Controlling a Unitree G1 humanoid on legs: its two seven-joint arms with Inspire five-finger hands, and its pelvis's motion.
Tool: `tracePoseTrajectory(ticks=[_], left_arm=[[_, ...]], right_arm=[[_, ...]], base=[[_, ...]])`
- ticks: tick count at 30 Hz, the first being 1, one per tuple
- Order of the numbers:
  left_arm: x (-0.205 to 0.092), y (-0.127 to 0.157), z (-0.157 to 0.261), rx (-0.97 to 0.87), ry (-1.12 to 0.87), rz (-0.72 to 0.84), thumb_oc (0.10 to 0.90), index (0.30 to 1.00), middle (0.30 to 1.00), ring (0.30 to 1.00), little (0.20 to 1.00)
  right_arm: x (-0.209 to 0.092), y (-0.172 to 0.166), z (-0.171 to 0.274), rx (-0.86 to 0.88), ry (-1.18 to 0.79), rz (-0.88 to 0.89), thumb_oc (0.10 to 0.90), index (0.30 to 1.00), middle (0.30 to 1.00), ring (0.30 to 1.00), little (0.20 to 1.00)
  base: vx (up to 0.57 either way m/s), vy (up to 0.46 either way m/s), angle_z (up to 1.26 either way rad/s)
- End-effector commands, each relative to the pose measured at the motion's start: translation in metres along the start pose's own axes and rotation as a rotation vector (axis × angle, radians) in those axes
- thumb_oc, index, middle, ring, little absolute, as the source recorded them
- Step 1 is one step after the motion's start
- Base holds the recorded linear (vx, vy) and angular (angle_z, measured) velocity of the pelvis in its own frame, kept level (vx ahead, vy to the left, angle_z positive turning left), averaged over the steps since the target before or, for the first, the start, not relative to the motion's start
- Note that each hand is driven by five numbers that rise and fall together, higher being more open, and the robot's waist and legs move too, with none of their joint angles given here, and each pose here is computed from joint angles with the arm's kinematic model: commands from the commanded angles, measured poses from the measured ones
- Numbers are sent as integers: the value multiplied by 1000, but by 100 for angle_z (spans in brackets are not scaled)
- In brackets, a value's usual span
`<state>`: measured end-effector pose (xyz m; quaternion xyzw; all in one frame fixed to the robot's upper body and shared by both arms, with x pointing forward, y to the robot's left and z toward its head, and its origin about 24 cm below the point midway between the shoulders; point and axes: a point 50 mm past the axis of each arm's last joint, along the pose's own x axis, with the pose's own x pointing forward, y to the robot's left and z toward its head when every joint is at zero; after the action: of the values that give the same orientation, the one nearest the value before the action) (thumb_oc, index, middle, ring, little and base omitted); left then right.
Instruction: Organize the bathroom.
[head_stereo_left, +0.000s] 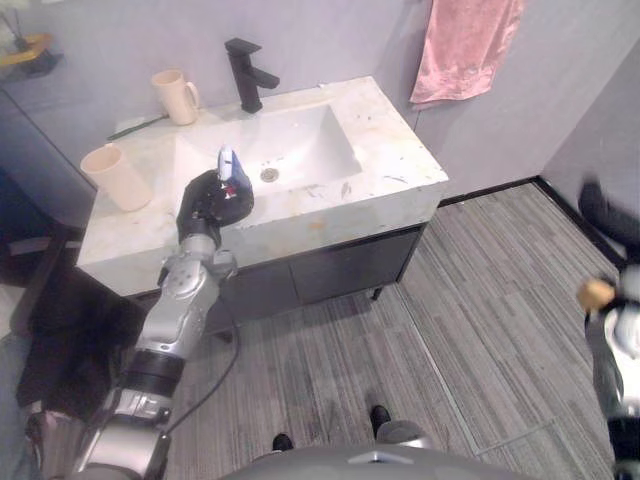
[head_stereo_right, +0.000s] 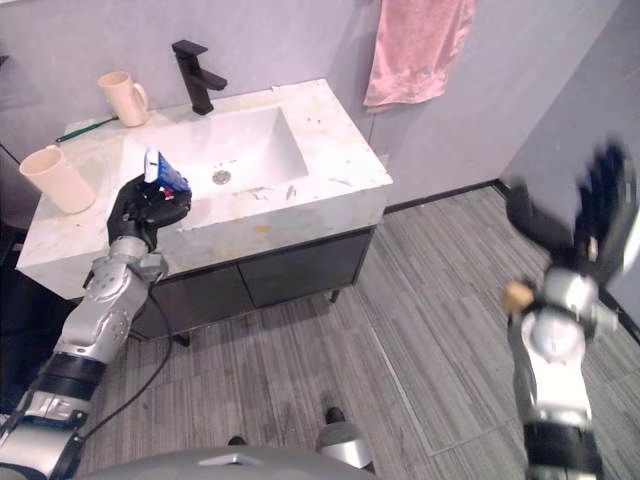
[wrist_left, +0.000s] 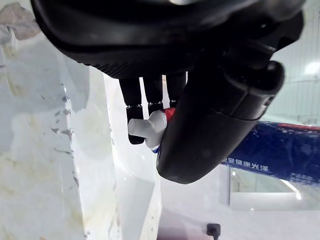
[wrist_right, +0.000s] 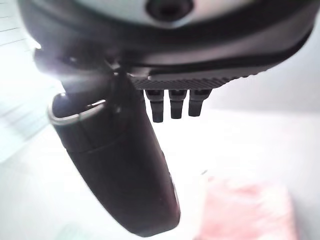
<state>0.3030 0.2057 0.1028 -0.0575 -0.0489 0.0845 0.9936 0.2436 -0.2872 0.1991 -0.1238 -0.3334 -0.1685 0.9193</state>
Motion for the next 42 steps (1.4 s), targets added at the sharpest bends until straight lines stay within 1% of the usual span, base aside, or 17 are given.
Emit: tracePoseTrajectory(ticks=[1, 2, 3, 5, 9, 17, 24, 28, 30, 37, 42], left_arm=[[13, -20, 84, -29, -377, -99, 400, 300, 300, 300, 300], [12, -20, 81, -30, -371, -106, 400, 300, 300, 300, 300], [11, -23, 76, -37, -355, -123, 400, 300, 300, 300, 300], [11, -28, 71, -41, -338, -142, 400, 300, 300, 300, 300], [14, -39, 66, -41, -303, -188, 400, 300, 300, 300, 300], [17, -53, 58, -51, -249, -243, 400, 300, 300, 300, 300], [19, -59, 50, -65, -201, -264, 400, 300, 300, 300, 300], [19, -66, 46, -73, -173, -283, 400, 300, 300, 300, 300], [19, -69, 45, -77, -157, -298, 400, 300, 300, 300, 300], [19, -74, 42, -73, -136, -334, 400, 300, 300, 300, 300], [20, -75, 42, -71, -132, -340, 400, 300, 300, 300, 300]], right_arm=[[9, 47, 28, 146, -138, 398, 800, 900, 900, 900, 900], [8, 60, 31, 180, -136, 490, 800, 900, 900, 900, 900], [7, 82, 36, 243, -127, 621, 800, 900, 900, 900, 900], [4, 106, 39, 282, -113, 731, 800, 900, 900, 900, 900], [-3, 147, 43, 297, -107, 898, 800, 900, 900, 900, 900], [2, 184, 55, 256, -157, 904, 800, 900, 900, 900, 900], [3, 199, 63, 230, -197, 879, 800, 900, 900, 900, 900], [7, 212, 68, 273, -181, 887, 800, 900, 900, 900, 900], [5, 222, 71, 329, -147, 937, 800, 900, 900, 900, 900], [1, 237, 71, 385, -117, 960, 800, 900, 900, 900, 900], [0, 243, 73, 393, -116, 967, 800, 900, 900, 900, 900]], base=[[0, 0, 0], [0, 0, 0], [0, 0, 0], [-3, 0, 9], [-4, -9, 23], [10, -4, 12], [10, 0, 6], [11, 4, 2], [21, 4, 5], [17, 0, 9], [19, 1, 5]])
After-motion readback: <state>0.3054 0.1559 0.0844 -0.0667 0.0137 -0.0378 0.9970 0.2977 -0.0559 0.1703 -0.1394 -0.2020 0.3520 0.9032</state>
